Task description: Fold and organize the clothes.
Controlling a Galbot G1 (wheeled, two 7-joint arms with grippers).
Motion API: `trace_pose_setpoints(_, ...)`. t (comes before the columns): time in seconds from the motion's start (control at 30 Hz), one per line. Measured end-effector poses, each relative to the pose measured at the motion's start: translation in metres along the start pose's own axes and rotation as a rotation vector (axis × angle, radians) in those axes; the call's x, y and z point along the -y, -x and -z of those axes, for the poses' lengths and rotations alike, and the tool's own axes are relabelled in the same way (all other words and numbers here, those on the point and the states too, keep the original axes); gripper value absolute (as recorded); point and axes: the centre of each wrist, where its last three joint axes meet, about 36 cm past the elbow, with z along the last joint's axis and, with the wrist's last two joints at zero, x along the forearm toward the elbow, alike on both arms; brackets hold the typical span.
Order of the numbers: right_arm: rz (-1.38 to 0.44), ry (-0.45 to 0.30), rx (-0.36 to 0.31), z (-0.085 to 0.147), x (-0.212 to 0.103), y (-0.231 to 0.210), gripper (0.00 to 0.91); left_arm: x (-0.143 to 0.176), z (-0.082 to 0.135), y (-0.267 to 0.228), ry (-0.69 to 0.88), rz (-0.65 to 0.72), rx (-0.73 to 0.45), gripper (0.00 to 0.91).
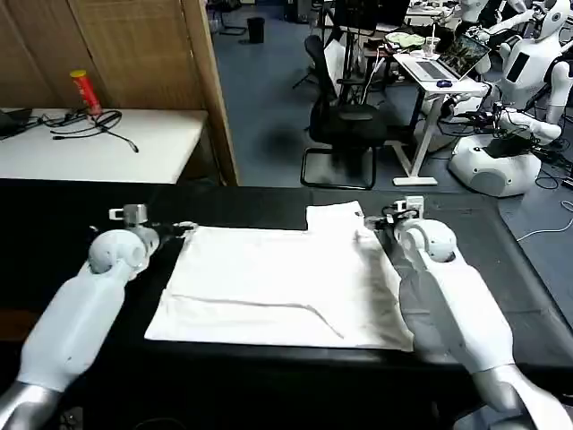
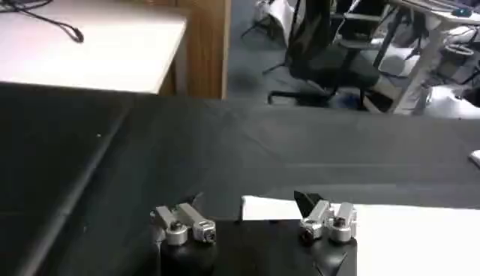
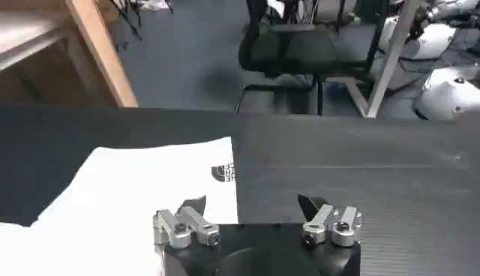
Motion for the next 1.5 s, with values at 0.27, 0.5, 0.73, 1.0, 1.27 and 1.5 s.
trace_pose_setpoints(0.27,0.009,-0.007,-0.008,-0.001,-0.012,0.013,0.702,-0.001,-0.002,0.01,0.001,-0.012,-0.005,0.731)
trace_pose_setpoints(0.5,0.015,0.0,-0.024,-0.001,-0.018,0.016,0.137,0.007,-0.002,0.022,0.026,-0.02,0.0,0.185)
trace_pose_setpoints(0.73,0.022,-0.002,-0.022,-0.006,-0.021,0.014,0.049,0.006,-0.002,0.025,0.035,-0.019,-0.007,0.146)
trace_pose_setpoints(1.0,0.055,0.019,0.076,-0.009,-0.013,0.004,0.01,0.008,-0.005,0.028,0.047,-0.016,-0.001,0.107)
trace_pose_setpoints(1.27,0.107,0.027,0.172,-0.002,0.002,-0.039,0.0,0.009,0.0,0.008,0.043,-0.019,0.035,0.098)
trace_pose_setpoints(1.5,0.107,-0.033,0.183,-0.015,0.017,-0.089,0.0,0.012,0.004,-0.046,0.112,-0.045,0.094,0.098)
